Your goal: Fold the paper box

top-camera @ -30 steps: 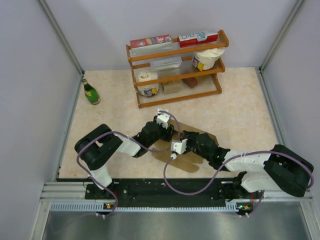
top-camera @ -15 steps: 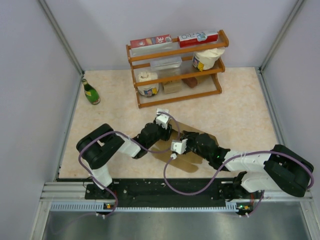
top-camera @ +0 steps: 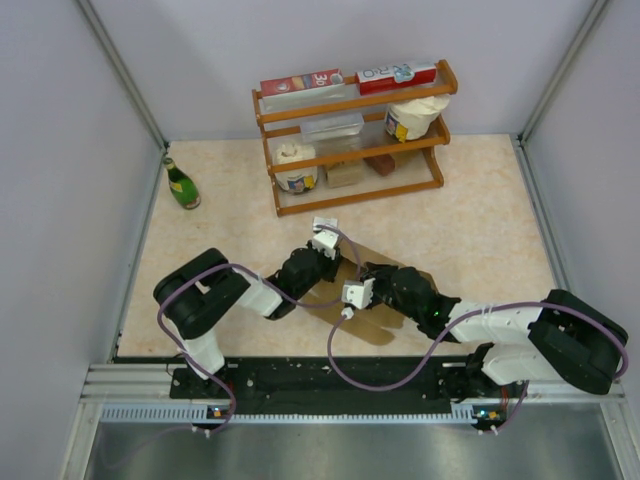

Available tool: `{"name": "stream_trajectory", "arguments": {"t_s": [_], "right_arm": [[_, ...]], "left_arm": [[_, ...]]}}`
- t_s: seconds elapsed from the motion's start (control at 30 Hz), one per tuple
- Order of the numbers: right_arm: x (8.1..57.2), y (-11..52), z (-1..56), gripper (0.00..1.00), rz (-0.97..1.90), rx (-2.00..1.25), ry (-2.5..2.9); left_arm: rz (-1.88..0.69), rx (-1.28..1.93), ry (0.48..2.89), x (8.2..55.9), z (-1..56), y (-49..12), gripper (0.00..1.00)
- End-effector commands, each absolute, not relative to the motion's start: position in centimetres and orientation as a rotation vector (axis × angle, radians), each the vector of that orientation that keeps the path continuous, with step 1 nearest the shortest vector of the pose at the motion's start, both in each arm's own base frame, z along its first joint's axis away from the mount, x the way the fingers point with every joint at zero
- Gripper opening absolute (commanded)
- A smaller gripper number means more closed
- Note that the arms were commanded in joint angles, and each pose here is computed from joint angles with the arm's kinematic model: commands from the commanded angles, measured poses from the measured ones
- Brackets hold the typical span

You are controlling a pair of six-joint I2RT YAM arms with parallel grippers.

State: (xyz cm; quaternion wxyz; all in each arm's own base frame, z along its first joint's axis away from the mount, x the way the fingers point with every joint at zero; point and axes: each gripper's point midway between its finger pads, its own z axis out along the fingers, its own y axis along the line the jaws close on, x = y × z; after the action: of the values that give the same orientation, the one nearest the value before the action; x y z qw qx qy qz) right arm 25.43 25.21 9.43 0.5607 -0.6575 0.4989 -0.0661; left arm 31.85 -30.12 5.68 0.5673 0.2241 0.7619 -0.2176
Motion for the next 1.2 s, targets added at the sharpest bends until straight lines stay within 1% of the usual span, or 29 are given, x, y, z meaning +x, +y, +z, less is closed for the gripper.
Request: {"name": "stream_trajectory", "arguments": {"t_s": [0.0,0.07,0.23,0.43,0.5,0.53,0.57,0.6,0.8,0.93,1.17], "right_arm": [[24.8,26.3,10.1,0.24,-0.087,-1.546,1.174],[24.8,26.4,10.1,0.24,-0.081,-1.543,1.176],[24.6,26.8,10.4,0.24,-0.052,-1.535,1.178],[24.3,27.1,10.3,0.26,-0.023,-1.542,1.185],[24.3,27.1,10.3,0.26,-0.017,-1.543,1.186],[24.3,27.2,10.3,0.27,-0.016,-1.541,1.186],[24.2,27.2,10.2,0.27,-0.014,-1.545,1.189],[24.3,27.2,10.2,0.27,-0.012,-1.541,1.188],[24.2,27.3,10.4,0.28,0.009,-1.517,1.197],[24.2,27.2,10.6,0.29,0.008,-1.505,1.197],[24.4,27.2,11.7,0.32,0.02,-1.447,1.2]], "left_arm": [[-0.5,0.473,1.728,32.6,7.2,-30.2,0.24],[-0.488,0.468,1.728,32.7,7.2,-30.2,0.22],[-0.46,0.457,1.726,32.9,7.4,-30.3,0.12],[-0.443,0.455,1.731,33.0,7.3,-30.5,0.02],[-0.439,0.457,1.733,33.0,7.2,-30.5,0.03],[-0.439,0.459,1.734,32.9,7.2,-30.5,0.06],[-0.441,0.461,1.734,32.8,7.2,-30.6,0.11],[-0.442,0.464,1.733,32.8,7.1,-30.6,0.2],[-0.444,0.465,1.718,32.4,7.8,-30.2,0.42],[-0.459,0.469,1.709,31.9,8.3,-30.0,0.48],[-0.513,0.44,1.729,30.1,9.1,-28.8,0.54]]}}
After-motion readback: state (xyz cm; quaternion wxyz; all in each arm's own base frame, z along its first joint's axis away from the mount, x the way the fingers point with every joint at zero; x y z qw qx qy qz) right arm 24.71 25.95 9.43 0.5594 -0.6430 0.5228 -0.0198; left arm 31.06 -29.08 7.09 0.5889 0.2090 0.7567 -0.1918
